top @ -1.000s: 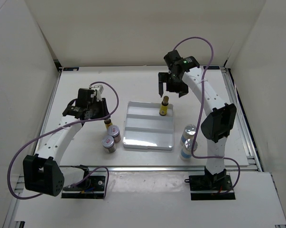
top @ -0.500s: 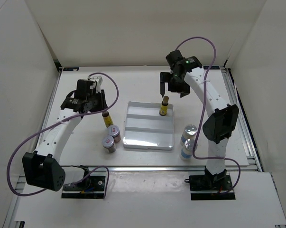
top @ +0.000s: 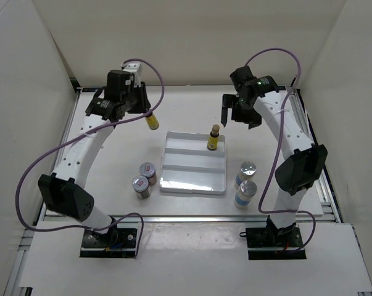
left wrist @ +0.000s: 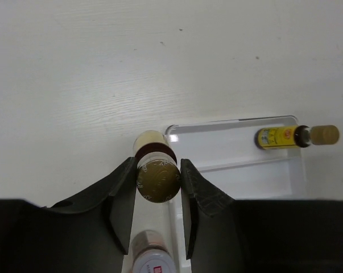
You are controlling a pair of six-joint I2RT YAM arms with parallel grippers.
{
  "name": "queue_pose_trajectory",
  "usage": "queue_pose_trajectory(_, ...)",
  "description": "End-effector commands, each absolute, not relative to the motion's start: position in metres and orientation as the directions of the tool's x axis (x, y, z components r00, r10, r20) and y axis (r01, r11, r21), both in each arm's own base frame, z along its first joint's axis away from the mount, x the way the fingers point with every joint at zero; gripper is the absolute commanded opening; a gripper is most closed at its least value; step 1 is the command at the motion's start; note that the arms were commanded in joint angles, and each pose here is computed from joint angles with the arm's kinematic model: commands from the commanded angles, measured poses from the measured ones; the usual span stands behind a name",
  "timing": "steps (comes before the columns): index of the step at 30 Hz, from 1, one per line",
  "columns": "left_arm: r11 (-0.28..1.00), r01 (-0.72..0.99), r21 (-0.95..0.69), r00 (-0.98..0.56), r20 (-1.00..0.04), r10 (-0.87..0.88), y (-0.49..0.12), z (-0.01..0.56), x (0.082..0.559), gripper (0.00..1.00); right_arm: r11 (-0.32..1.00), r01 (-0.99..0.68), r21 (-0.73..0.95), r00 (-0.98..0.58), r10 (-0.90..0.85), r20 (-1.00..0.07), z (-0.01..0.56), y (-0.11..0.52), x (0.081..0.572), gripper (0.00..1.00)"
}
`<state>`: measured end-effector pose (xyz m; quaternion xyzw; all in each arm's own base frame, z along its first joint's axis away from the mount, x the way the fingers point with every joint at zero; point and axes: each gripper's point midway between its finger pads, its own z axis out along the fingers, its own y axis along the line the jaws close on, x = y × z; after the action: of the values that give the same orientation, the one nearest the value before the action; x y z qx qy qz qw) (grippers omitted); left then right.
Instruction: Organize the condiment bottles
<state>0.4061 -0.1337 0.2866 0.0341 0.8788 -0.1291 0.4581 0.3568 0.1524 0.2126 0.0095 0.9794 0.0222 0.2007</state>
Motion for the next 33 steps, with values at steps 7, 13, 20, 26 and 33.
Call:
queue_pose_trajectory(7,0.873,0.415,-0.255,-0.542,-0.84,0.012,-0.24,0.293,0.405,0.12,0.989,0.141,0.043,-0.897,0.146,-0.418,0.226,0.107,0.331,1.0)
queue_pose_trajectory(13,0.863,0.41,-0.296,-0.583,-0.812,-0.002,-0.253,0.261,0.409,0.12,0.986,0.161,0.038,-0.897,0.163,-0.411,0.227,0.095,0.317,1.0)
queue_pose_trajectory(20,0.861,0.395,-0.32,-0.632,-0.775,0.001,-0.265,0.217,0.422,0.12,0.99,0.14,0.02,-0.924,0.138,-0.356,0.22,0.088,0.289,1.0)
queue_pose_trajectory(26,0.865,0.387,-0.318,-0.65,-0.76,0.011,-0.268,0.201,0.429,0.12,0.993,0.113,0.03,-0.934,0.117,-0.336,0.219,0.088,0.277,1.0)
queue_pose_trajectory(33,0.893,0.373,-0.252,-0.681,-0.728,0.079,-0.252,0.173,0.417,0.19,0.993,0.03,0.113,-0.955,0.062,-0.291,0.217,0.103,0.261,1.0)
